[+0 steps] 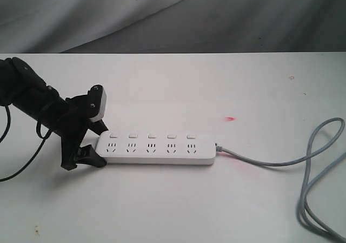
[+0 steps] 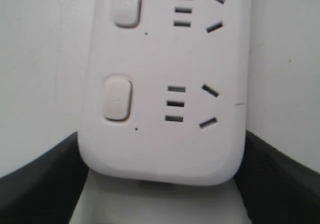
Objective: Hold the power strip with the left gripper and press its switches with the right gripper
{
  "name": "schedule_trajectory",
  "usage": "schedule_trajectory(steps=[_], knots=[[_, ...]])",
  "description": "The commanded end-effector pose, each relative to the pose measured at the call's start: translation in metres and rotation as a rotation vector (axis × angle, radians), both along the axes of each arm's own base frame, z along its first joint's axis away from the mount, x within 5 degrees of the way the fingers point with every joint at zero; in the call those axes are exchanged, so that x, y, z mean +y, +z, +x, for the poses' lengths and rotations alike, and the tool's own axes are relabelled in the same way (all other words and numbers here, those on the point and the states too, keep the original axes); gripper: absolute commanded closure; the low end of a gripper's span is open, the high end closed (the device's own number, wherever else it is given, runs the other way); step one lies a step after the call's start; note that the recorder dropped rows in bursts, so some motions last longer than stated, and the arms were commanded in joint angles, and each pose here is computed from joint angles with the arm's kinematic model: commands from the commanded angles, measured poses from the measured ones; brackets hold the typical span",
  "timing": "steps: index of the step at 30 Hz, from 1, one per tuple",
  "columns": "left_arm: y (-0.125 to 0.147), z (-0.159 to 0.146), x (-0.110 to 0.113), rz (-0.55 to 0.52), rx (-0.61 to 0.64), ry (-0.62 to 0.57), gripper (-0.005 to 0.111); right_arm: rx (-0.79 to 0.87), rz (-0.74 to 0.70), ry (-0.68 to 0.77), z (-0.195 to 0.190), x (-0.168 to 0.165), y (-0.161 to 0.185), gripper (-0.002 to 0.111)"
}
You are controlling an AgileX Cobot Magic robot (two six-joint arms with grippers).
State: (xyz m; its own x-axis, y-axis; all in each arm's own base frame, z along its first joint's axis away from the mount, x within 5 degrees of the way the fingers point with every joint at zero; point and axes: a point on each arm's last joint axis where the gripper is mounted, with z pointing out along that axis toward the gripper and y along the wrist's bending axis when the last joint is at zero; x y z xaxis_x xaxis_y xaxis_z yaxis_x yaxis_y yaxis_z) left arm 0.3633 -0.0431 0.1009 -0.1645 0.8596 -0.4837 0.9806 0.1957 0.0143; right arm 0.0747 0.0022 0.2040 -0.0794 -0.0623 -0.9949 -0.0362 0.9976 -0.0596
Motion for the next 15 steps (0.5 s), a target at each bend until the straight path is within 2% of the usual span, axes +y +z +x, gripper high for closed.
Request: schedule_trajectory(steps=[1,15], knots=[[-0.0041,0.0020,0.0005,0.023,-0.016,0.009,0.044,-0.008,0.005,-0.009,-0.0002,-0.0007,0.0000,0.108],[-0.0046,0.0053,0.0025,0.045,-0.049,0.026,0.044,-0.008,0.005,-0.009,-0.0002,-0.0007,0.0000,0.108]])
